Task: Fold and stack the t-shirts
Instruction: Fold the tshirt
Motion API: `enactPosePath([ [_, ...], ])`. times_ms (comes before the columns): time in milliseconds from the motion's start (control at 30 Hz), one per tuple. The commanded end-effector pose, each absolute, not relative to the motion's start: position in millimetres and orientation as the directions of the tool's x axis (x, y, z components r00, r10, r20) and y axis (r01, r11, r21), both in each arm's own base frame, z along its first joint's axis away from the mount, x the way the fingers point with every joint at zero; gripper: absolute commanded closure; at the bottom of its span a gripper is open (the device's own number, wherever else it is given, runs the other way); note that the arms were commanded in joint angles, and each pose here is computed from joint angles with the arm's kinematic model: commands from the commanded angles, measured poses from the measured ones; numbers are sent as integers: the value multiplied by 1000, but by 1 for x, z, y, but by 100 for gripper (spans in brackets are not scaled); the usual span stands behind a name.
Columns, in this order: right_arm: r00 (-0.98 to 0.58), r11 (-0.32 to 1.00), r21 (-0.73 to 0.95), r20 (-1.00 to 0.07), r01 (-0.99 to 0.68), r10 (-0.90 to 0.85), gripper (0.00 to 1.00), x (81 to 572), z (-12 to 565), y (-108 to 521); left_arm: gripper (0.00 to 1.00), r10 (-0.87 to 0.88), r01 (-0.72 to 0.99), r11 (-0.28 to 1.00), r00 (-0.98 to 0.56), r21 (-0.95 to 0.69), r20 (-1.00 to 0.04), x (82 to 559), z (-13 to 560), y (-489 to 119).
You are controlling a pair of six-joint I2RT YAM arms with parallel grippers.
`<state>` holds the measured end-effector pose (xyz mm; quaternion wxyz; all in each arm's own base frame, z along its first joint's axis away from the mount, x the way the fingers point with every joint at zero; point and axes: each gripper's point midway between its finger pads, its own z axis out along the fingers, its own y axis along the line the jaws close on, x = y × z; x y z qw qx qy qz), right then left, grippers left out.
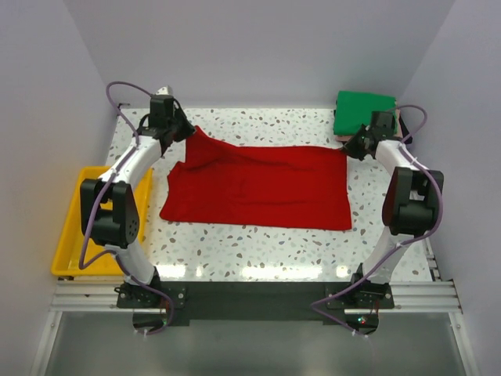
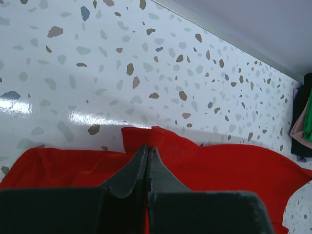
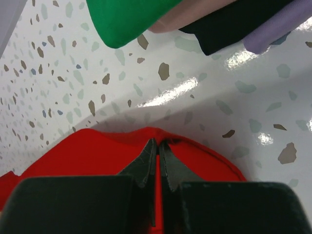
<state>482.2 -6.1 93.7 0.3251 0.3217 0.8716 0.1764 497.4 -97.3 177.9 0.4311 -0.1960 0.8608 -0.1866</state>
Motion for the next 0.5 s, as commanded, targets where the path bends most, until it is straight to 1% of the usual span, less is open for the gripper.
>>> enactPosePath([
  [0, -572, 745, 543, -492, 388, 657, 100, 497, 110, -7, 100, -485, -127, 862, -486, -490, -727, 514, 208, -91],
  [200, -581, 746, 530, -483, 403, 656, 100, 494, 104, -9, 100, -478, -123, 866, -493, -485, -727, 515, 206, -87],
  [467, -561, 741, 509, -490, 438, 667, 100, 483, 105, -21, 100, -474, -102, 864, -496, -493, -728, 502, 210, -88],
])
